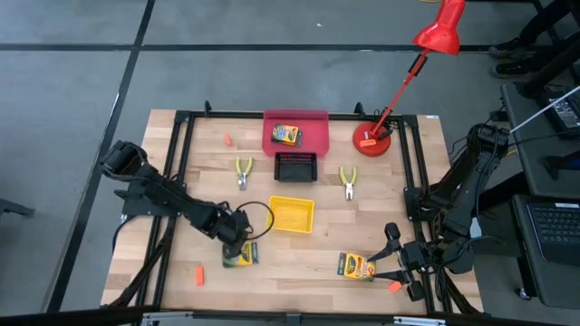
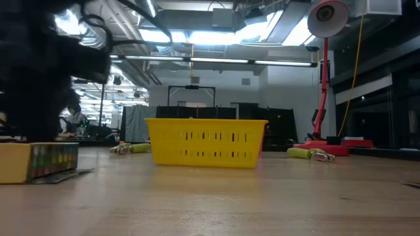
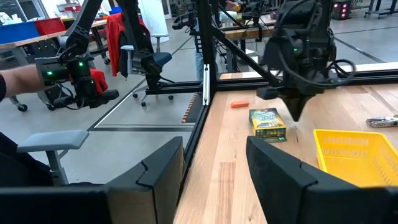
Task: Pick & Place School Supplies
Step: Put the yellow crayon box into the red bin
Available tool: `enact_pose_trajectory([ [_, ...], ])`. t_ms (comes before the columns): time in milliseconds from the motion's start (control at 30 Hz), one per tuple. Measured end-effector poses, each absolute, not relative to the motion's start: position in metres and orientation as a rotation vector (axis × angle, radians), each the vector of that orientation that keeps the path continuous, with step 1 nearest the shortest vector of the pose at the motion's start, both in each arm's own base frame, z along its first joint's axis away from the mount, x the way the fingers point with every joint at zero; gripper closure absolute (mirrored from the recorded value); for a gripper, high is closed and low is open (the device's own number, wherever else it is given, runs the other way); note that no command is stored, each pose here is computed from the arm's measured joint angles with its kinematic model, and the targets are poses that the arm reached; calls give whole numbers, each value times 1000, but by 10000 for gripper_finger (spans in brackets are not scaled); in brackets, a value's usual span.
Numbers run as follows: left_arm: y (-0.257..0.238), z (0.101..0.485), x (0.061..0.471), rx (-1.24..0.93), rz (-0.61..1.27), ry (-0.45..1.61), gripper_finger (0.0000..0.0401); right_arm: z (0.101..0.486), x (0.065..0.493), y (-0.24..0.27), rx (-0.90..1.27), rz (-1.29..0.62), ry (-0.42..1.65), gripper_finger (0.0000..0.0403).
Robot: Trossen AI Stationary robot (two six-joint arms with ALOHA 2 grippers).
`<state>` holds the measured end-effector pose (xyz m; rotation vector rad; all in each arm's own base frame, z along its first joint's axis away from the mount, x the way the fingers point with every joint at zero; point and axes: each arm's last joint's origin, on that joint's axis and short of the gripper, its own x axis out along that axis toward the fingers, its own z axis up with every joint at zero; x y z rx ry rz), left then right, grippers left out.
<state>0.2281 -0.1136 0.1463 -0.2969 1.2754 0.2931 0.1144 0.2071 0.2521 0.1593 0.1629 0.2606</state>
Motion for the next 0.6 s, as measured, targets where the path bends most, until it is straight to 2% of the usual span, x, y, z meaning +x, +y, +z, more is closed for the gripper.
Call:
enact_pose_trajectory([
  [133,-104,147,233,-260,322,1251,399,252,114,207,162,261,163,222],
  [267,-107,147,232,-247,274,1262,397,252,114,207,168,262,166,222],
  [467,-139,156,218,-236,169,1196,399,252,114,207,170,261,166,222],
  [600,-159,165,200,-266,234,1083,397,251,114,207,183,257,175,222],
])
